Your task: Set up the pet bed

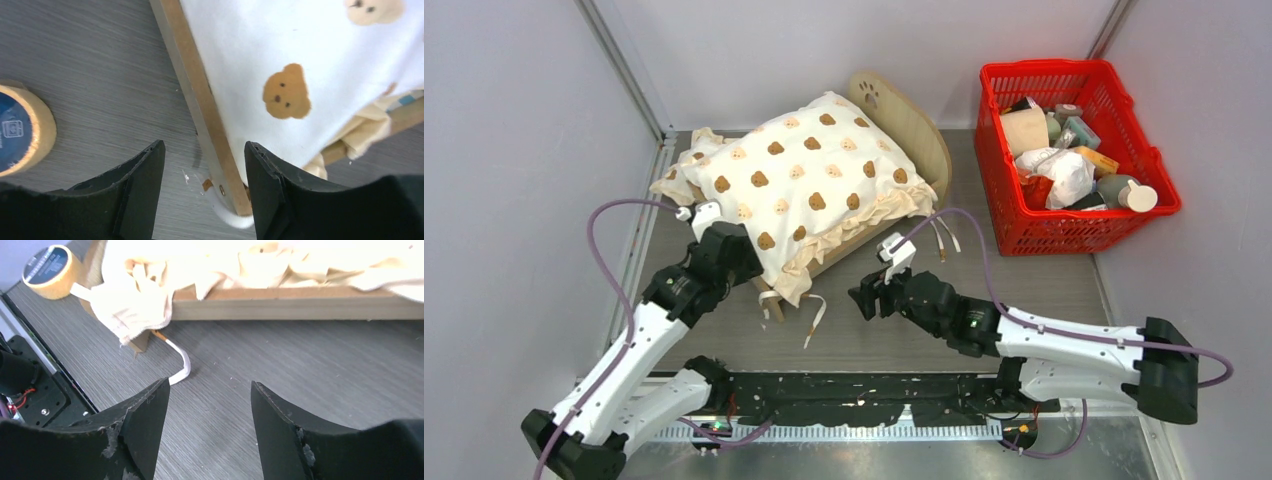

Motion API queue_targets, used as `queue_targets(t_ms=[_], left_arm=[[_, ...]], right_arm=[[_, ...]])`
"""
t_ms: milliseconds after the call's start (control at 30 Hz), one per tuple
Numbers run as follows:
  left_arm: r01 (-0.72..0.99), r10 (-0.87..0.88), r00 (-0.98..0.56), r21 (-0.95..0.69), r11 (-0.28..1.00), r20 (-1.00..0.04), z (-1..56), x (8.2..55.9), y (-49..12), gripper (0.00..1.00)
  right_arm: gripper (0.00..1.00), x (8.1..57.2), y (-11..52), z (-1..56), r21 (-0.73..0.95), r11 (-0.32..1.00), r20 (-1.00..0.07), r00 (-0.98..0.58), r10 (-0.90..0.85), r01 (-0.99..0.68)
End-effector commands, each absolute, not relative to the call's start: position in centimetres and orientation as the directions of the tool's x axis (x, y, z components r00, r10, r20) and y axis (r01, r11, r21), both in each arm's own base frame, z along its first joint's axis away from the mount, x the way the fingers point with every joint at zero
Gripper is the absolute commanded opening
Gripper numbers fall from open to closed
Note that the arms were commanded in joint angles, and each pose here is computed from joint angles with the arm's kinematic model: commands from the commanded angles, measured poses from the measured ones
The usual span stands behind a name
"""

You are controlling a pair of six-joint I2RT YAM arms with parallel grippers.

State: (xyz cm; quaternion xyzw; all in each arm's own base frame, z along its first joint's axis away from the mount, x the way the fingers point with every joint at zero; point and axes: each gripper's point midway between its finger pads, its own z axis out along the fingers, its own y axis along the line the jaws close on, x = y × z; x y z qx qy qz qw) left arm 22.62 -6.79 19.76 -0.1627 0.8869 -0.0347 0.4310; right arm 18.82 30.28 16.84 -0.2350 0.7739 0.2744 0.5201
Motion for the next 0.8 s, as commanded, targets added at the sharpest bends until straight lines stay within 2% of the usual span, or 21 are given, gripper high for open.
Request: queue_targets(t_ms=[0, 100, 167, 200, 300, 400, 600, 767], left_arm=[[-0.324, -0.461, -0.527, -0.332, 0.886, -0.714, 17.9, 25.4, -8.0, 0.61], [-0.349, -0.474, -0.565, -0.325, 0.879, -0.676, 15.7, 25.5, -8.4, 0.57], [-0.349, -0.476, -0.585, -0.326, 0.878, -0.656, 14.8, 25.4, -8.8, 0.51], [-0.356, -0.479, -0.584, -0.324, 0.877, -0.655, 14.5, 25.3, -8.7, 0.41], [-0.332, -0.437, -0.554, -0.293, 0.897, -0.709, 15.1, 26.0, -7.9, 0.00], [-0.239, -0.298, -0.545, -0.195, 0.951, -0.784, 16.9, 27.1, -7.1, 0.00], [0.029, -0.063, -0.548, -0.094, 0.995, -0.834, 19.2, 27.7, -6.4, 0.00], [0.108, 0.026, -0.471, -0.028, 0.994, -0.882, 20.9, 27.8, -3.5, 0.00]], right_arm=[[0.66, 18.8, 28.2, 19.3, 0.119, 0.755, -0.949, -0.297, -0.104, -0.645], [0.66, 18.5, 27.4, 19.6, 0.130, 0.758, -0.955, -0.286, -0.078, -0.640], [0.66, 18.6, 26.6, 20.2, 0.133, 0.767, -0.961, -0.270, -0.055, -0.628], [0.66, 18.7, 26.2, 20.3, 0.128, 0.777, -0.963, -0.263, -0.050, -0.617], [0.66, 19.0, 25.1, 21.2, 0.098, 0.795, -0.971, -0.234, -0.056, -0.599], [0.66, 19.7, 23.5, 23.2, 0.072, 0.837, -0.977, -0.207, -0.050, -0.543], [0.66, 21.8, 18.6, 23.1, 0.049, 0.947, -0.973, -0.231, -0.028, -0.318], [0.66, 22.8, 16.3, 24.6, 0.039, 0.975, -0.977, -0.213, -0.008, -0.217]])
